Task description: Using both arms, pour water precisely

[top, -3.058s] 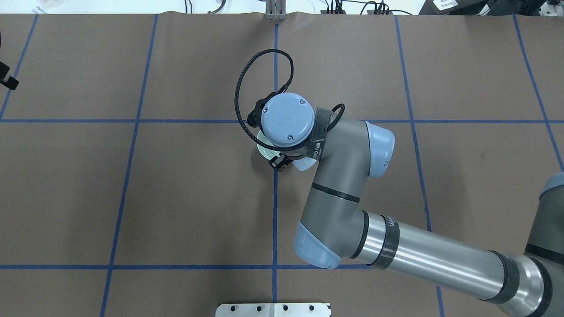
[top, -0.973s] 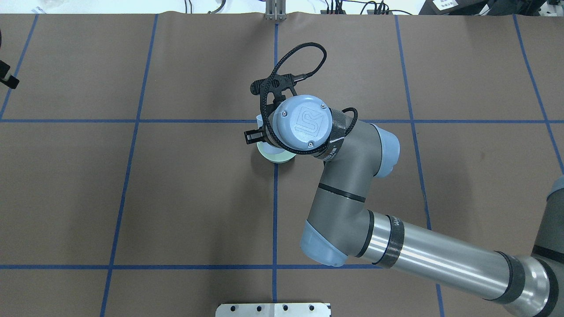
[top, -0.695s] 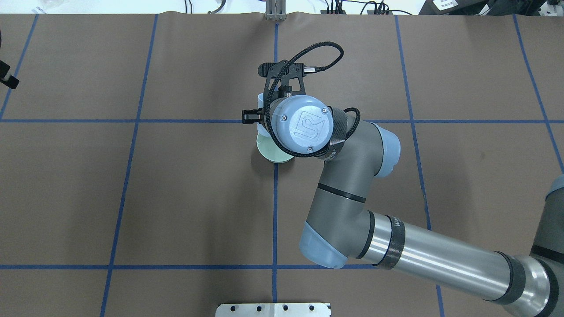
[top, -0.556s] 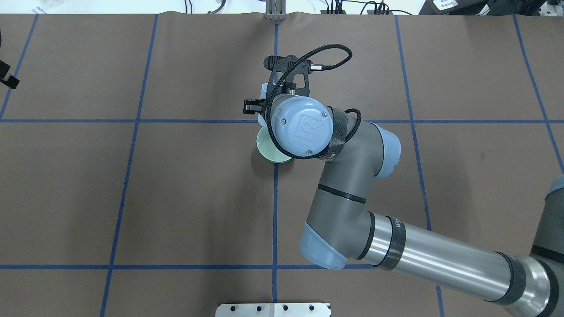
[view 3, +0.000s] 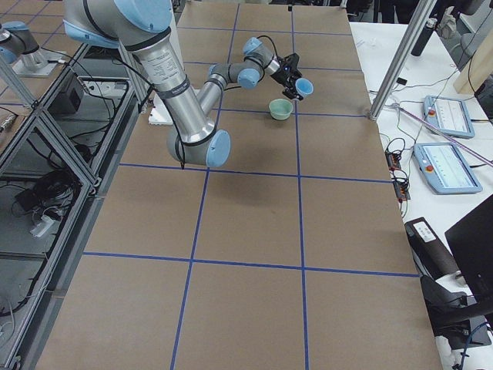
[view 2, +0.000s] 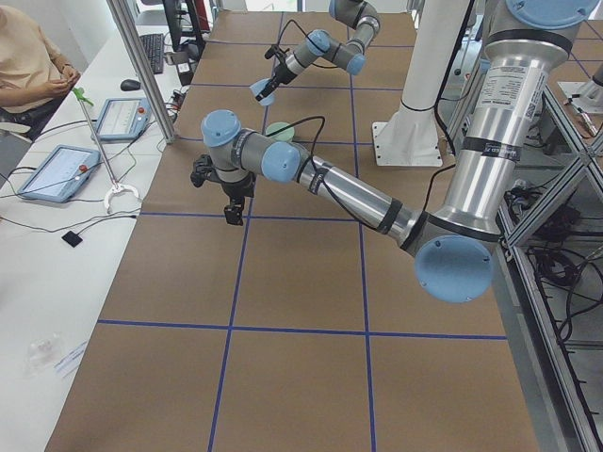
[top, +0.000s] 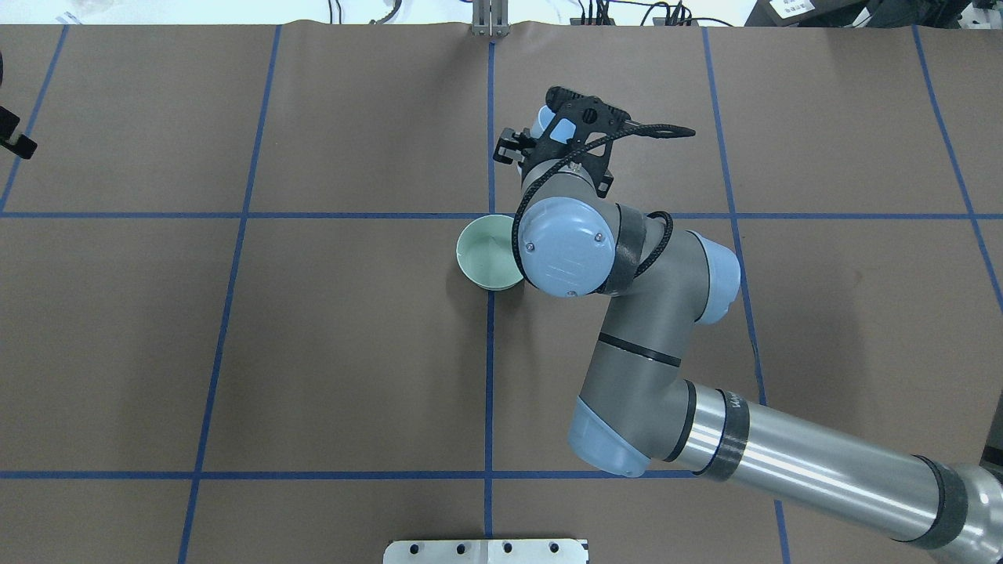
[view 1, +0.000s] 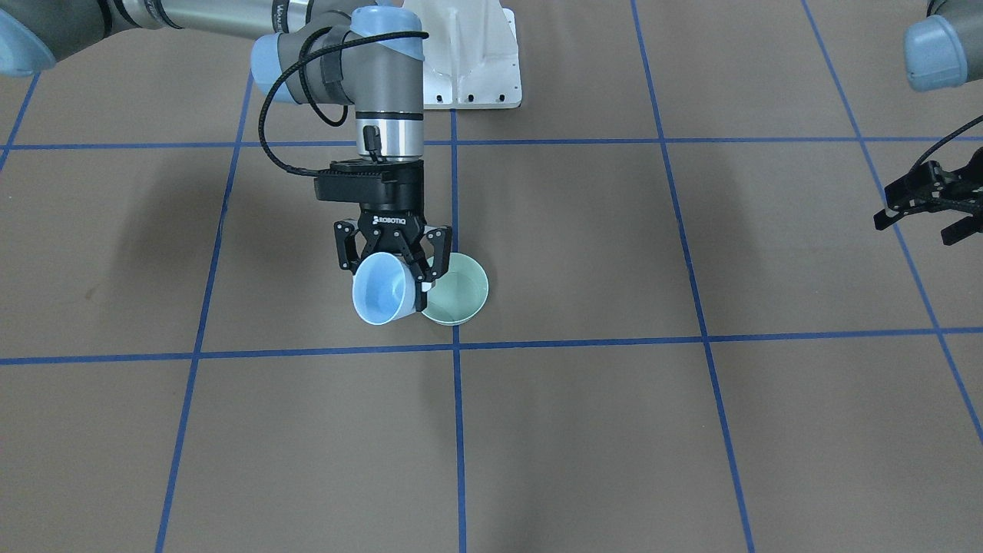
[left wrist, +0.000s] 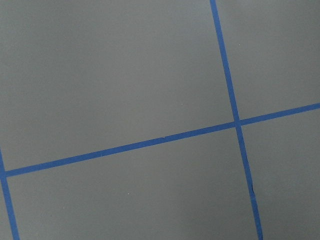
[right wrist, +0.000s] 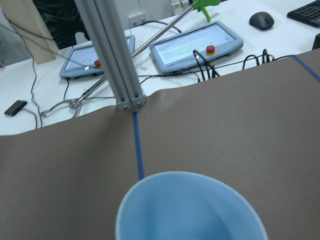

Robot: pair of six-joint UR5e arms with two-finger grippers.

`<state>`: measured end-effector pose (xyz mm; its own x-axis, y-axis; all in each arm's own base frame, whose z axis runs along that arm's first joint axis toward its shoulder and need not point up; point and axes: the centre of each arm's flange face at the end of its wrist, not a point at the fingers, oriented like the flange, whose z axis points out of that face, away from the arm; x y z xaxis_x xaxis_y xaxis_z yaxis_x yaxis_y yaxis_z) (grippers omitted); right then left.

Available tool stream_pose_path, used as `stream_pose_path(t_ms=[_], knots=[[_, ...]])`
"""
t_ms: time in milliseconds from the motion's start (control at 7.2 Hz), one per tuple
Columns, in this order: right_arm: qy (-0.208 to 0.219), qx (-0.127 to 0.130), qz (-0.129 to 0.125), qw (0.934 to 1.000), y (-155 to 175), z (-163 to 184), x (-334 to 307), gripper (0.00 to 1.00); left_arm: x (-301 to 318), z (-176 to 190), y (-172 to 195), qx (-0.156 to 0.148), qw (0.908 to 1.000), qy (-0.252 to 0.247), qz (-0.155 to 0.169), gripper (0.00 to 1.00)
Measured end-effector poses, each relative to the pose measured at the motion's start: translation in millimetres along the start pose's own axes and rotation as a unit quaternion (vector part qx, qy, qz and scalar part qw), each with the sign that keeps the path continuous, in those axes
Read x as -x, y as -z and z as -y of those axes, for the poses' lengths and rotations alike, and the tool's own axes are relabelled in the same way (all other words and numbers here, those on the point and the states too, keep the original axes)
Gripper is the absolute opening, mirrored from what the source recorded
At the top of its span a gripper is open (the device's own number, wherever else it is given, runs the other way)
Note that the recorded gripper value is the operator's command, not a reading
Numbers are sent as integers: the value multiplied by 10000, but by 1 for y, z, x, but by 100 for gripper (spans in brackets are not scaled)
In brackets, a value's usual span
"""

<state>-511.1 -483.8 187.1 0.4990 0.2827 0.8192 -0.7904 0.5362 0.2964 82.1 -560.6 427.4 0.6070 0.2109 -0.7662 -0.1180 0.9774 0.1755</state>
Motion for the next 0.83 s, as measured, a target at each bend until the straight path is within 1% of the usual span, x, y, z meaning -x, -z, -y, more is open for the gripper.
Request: stream_pose_path(t_ms=[139, 278, 417, 556, 834], knots=[[-173, -348, -149, 9991, -12, 4, -22, 0, 0, 0, 0, 2, 10000, 1, -3, 100], [-294, -676, -303, 9968, -24, 6, -47, 0, -1, 0, 0, -1, 10000, 10, -6, 100], [-341, -905, -474, 9942, -36, 8, -77, 0, -2, 1, 0, -5, 10000, 30, -9, 100], [-285, -1044, -680, 9918, -47, 9, -117, 0, -3, 1, 0, -7, 10000, 43, -11, 100], [-83, -1219, -1108, 9863, -60, 10, -204, 0, -5, 3, 2, -21, 10000, 36, -15, 100]])
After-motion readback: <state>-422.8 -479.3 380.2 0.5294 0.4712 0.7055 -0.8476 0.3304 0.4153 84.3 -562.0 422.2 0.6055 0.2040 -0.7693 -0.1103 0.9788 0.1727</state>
